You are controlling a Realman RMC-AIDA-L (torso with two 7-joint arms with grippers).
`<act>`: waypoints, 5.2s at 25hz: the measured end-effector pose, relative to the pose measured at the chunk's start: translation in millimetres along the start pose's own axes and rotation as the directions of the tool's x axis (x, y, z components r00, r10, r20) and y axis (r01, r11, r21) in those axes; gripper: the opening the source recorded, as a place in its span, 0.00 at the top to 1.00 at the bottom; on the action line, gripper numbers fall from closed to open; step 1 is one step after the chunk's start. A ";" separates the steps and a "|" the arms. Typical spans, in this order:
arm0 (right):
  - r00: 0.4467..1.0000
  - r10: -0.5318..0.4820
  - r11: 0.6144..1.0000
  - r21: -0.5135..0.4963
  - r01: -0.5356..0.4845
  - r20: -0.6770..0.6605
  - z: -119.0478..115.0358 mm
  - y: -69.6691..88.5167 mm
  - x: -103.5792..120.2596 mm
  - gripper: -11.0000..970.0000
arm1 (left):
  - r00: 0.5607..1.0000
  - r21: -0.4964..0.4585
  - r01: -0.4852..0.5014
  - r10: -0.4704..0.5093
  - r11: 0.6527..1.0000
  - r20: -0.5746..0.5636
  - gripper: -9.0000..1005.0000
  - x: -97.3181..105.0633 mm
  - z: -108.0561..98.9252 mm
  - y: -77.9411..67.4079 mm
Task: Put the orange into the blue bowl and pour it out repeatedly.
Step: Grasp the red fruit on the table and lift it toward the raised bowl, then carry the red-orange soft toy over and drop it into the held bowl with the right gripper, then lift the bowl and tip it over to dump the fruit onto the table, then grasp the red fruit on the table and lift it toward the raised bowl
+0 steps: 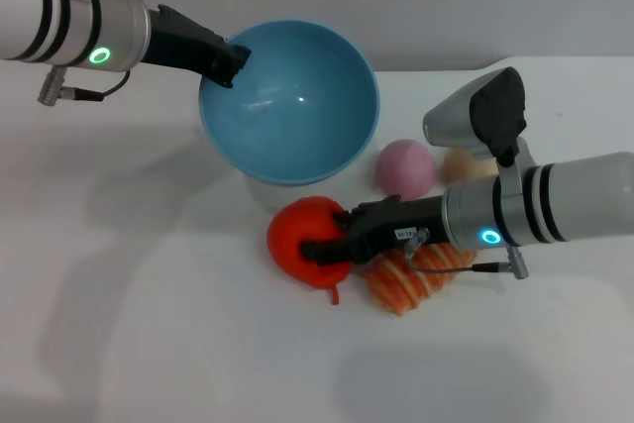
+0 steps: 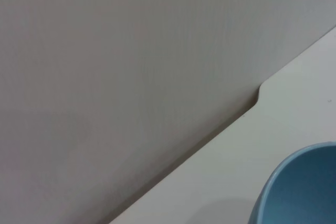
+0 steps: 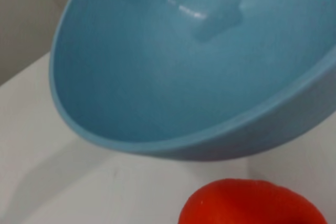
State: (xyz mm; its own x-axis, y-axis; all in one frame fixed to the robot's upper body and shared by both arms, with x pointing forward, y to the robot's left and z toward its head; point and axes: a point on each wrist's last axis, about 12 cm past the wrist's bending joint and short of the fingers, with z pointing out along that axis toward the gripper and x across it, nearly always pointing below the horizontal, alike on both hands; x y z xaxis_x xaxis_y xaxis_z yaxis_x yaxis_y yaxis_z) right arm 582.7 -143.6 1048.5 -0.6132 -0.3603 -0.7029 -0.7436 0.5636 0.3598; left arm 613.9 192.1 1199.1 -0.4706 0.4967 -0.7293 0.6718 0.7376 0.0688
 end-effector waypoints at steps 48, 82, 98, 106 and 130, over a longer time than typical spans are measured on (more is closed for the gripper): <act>0.881 -0.140 0.944 -0.209 0.257 0.451 -129.5 16.7 -27.2 0.95 | 0.977 0.076 -0.141 0.151 0.987 -0.153 0.99 8.6 26.6 -30.9; 0.784 -0.018 0.995 0.090 -0.048 0.620 -172.2 -39.0 55.9 0.38 | 0.977 -0.049 -0.199 0.202 0.979 0.067 0.99 25.7 45.3 -46.4; 0.671 -0.038 0.955 0.224 -0.193 0.741 -179.7 -46.3 113.5 0.27 | 0.726 -0.347 -0.579 0.660 0.738 0.193 0.99 39.3 41.3 -83.4; 0.645 -0.032 0.943 0.237 -0.234 0.764 -182.1 -49.4 117.9 0.28 | 0.468 -0.540 -0.672 0.856 0.507 0.221 0.99 69.5 30.9 -122.5; 0.689 0.017 0.974 0.143 -0.174 0.725 -167.9 -45.4 100.2 0.28 | 0.944 -0.106 -0.146 0.171 0.984 0.284 0.99 30.2 11.8 -44.5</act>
State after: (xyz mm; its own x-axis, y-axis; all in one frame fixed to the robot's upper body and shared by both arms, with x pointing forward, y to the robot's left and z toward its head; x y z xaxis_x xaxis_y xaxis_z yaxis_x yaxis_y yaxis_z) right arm 510.2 -330.1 1064.8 -0.2417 0.3003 -0.9227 -0.5795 0.7181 0.3854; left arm 576.5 168.9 1166.0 -0.1672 0.4647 -0.8695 0.6687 0.7015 0.2464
